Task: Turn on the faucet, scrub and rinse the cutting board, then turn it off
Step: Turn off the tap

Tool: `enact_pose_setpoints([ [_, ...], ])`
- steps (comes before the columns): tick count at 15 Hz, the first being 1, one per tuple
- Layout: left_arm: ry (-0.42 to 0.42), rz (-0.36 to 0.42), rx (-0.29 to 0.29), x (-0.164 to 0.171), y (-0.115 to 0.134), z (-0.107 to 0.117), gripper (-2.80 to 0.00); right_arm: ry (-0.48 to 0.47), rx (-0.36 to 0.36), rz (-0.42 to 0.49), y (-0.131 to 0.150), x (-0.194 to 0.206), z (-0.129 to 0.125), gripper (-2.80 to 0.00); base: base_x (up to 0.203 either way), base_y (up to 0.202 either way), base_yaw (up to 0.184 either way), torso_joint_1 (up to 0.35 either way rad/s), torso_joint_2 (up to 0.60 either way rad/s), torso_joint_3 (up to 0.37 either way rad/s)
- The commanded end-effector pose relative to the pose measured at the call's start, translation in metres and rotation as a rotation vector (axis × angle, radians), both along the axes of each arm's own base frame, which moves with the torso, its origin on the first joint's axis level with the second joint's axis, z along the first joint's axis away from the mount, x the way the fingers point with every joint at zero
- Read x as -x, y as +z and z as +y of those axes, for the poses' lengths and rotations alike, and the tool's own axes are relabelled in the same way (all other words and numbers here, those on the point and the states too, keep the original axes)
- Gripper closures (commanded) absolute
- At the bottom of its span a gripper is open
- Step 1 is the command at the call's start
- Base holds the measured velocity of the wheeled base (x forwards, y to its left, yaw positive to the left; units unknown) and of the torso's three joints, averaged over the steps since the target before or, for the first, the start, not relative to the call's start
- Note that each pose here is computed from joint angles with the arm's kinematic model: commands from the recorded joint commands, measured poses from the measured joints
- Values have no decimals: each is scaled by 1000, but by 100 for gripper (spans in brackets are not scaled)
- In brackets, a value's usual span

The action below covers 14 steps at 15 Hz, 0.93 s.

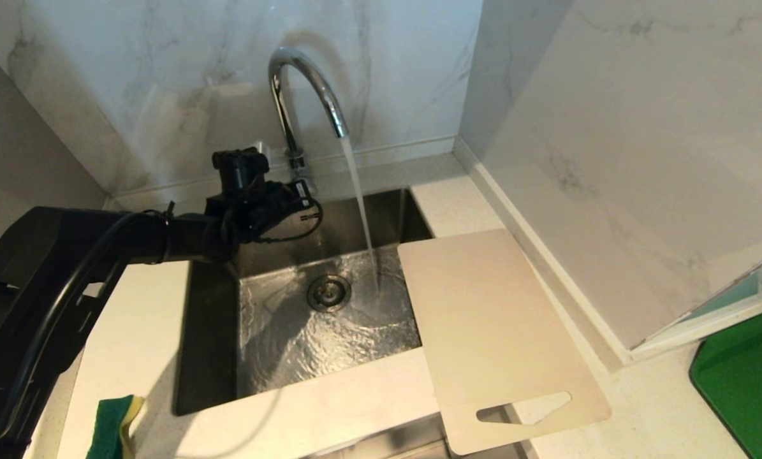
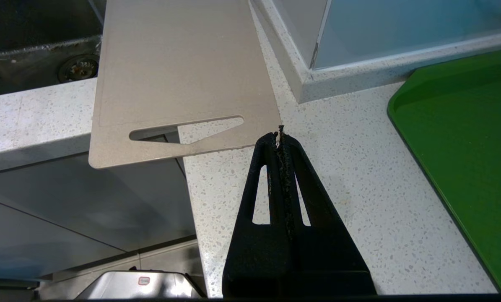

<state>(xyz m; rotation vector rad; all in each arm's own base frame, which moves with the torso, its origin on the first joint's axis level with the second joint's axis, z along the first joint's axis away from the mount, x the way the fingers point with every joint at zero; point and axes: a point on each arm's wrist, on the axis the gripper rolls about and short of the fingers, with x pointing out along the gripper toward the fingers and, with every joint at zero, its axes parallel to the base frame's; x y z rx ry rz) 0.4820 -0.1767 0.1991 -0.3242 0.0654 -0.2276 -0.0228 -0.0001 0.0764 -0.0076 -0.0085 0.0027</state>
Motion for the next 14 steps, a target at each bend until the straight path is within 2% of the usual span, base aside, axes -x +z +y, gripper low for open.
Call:
enact_pose_setpoints([
  [1, 12, -19, 9, -5, -3, 5, 0, 0, 0, 0, 0, 0, 0, 0, 0, 0, 0, 0, 0, 0],
  [6, 33, -20, 11, -12, -6, 23, 0, 0, 0, -1, 0, 0, 0, 0, 0, 0, 0, 0, 0, 0],
  [9, 40, -36, 40, -15, -5, 30, 0, 0, 0, 0, 0, 0, 0, 0, 0, 0, 0, 0, 0, 0],
  [14, 21, -29, 33, -19, -8, 40, 0, 0, 0, -1, 0, 0, 0, 0, 0, 0, 0, 0, 0, 0],
])
